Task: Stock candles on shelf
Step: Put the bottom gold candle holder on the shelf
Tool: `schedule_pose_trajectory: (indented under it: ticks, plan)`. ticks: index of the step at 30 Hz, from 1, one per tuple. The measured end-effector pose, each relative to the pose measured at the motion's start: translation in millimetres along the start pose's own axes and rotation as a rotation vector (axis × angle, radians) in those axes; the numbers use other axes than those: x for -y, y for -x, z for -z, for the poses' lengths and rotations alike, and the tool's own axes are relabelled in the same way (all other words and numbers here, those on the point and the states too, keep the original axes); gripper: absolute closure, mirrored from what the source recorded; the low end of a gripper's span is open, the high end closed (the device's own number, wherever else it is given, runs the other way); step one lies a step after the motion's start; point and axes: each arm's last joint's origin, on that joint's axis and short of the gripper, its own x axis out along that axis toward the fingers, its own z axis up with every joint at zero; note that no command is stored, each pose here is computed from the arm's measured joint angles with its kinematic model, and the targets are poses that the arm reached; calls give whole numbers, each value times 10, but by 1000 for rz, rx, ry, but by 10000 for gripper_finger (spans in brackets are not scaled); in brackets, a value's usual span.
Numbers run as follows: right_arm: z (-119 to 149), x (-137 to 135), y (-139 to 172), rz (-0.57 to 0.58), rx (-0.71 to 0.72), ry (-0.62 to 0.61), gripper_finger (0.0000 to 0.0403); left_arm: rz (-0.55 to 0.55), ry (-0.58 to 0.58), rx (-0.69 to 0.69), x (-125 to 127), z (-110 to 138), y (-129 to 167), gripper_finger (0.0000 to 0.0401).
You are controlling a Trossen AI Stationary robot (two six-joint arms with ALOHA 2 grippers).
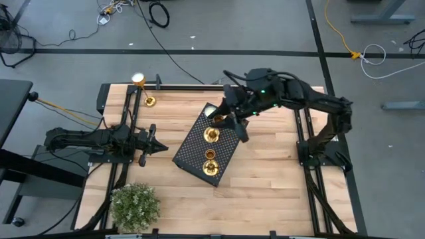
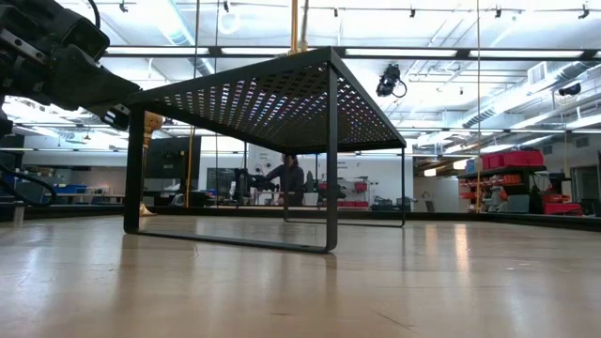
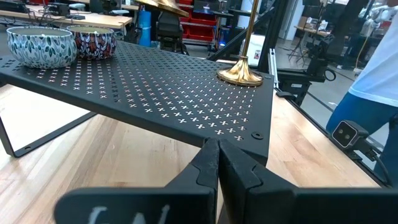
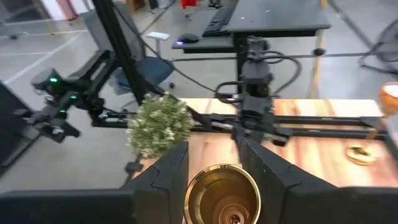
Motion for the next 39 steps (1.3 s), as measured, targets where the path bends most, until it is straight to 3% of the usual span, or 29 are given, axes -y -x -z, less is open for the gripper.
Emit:
schedule_pose_trajectory:
  ticks: [10,33,39]
  plan:
    - [60,94,-348,-39,-36,-25,266,0,0,0,0,0,0,387]
    - [-52,-119,-340,-127,42,-28,267,0,0,0,0,0,0,387]
    - [-6,-101,-476,-148,23,-37,267,0,0,0,0,-1,0,387]
